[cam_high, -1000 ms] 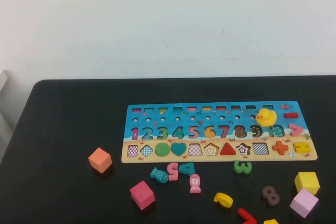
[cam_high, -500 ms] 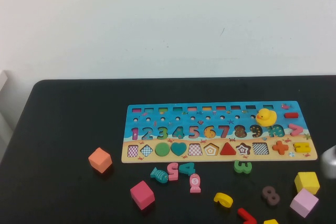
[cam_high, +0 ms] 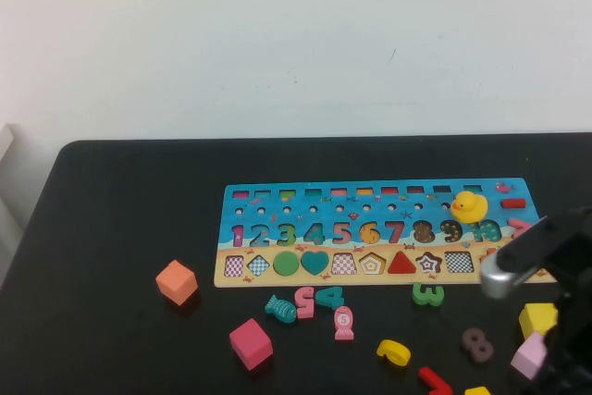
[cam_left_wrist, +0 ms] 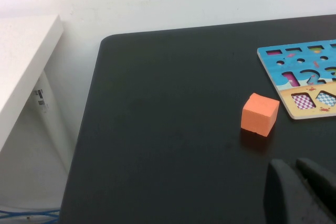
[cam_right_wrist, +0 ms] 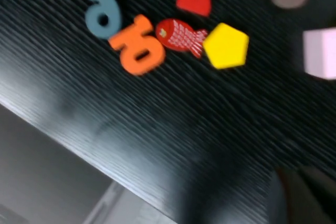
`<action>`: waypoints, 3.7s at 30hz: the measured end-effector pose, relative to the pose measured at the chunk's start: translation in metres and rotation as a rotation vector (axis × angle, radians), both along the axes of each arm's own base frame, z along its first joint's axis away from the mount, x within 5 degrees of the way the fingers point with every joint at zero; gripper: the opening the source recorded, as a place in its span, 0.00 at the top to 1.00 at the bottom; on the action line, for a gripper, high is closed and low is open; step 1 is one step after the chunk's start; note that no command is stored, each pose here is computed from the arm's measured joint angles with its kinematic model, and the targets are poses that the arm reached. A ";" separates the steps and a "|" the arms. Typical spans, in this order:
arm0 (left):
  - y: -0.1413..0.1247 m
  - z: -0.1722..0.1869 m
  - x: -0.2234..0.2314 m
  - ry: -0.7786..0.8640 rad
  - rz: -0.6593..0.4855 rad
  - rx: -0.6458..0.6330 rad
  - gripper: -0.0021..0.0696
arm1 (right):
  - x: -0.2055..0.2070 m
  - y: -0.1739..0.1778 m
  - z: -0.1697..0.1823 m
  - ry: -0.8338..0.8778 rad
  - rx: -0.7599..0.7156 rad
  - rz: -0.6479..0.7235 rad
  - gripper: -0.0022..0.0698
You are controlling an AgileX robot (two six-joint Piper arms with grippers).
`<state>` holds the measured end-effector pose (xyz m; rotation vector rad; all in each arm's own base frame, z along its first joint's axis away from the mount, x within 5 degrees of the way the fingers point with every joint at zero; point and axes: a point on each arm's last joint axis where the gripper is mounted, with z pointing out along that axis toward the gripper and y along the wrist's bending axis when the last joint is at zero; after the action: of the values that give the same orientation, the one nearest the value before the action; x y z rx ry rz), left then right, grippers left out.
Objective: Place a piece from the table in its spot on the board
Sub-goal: Pick up the "Pentagon"
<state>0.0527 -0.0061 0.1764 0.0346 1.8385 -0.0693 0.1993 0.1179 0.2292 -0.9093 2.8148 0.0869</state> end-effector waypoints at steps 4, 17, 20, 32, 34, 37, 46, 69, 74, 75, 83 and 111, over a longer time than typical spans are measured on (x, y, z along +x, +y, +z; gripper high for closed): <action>0.000 0.000 0.000 0.000 0.000 0.000 0.97 | 0.007 0.010 -0.010 0.025 0.065 -0.040 0.68; 0.000 0.000 0.000 0.000 0.000 0.000 0.97 | 0.032 0.031 -0.067 0.137 0.105 -0.216 0.27; 0.000 0.000 0.000 0.000 0.000 0.000 0.97 | 0.035 0.033 -0.083 0.172 0.078 -0.228 0.27; 0.000 0.000 0.000 0.000 0.000 0.000 0.97 | 0.049 0.038 -0.117 0.146 0.082 -0.316 0.26; 0.000 0.000 0.000 0.000 0.000 0.000 0.97 | 0.050 0.038 -0.120 0.143 0.084 -0.338 0.26; 0.000 0.000 0.000 0.000 0.000 0.000 0.97 | 0.052 0.038 -0.126 0.132 0.077 -0.364 0.26; 0.000 0.000 0.000 0.000 0.000 0.000 0.97 | 0.057 0.030 -0.143 0.142 0.025 -0.426 0.26; 0.000 0.000 0.000 0.000 0.000 0.000 0.97 | 0.062 0.028 -0.147 0.096 0.027 -0.522 0.26; 0.000 0.000 0.000 0.000 0.000 0.000 0.97 | 0.063 0.026 -0.147 0.080 0.012 -0.543 0.26; 0.000 0.000 0.000 0.000 0.000 0.000 0.97 | 0.064 0.026 -0.147 0.078 0.010 -0.546 0.26; 0.000 0.000 0.000 0.000 0.000 0.000 0.97 | 0.062 0.024 -0.147 0.091 -0.009 -0.555 0.26; 0.000 0.000 0.000 0.000 0.000 0.000 0.97 | 0.063 0.026 -0.146 0.088 0.029 -0.613 0.35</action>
<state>0.0527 -0.0061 0.1764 0.0346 1.8385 -0.0693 0.2627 0.1443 0.0827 -0.0092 3.0230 0.0820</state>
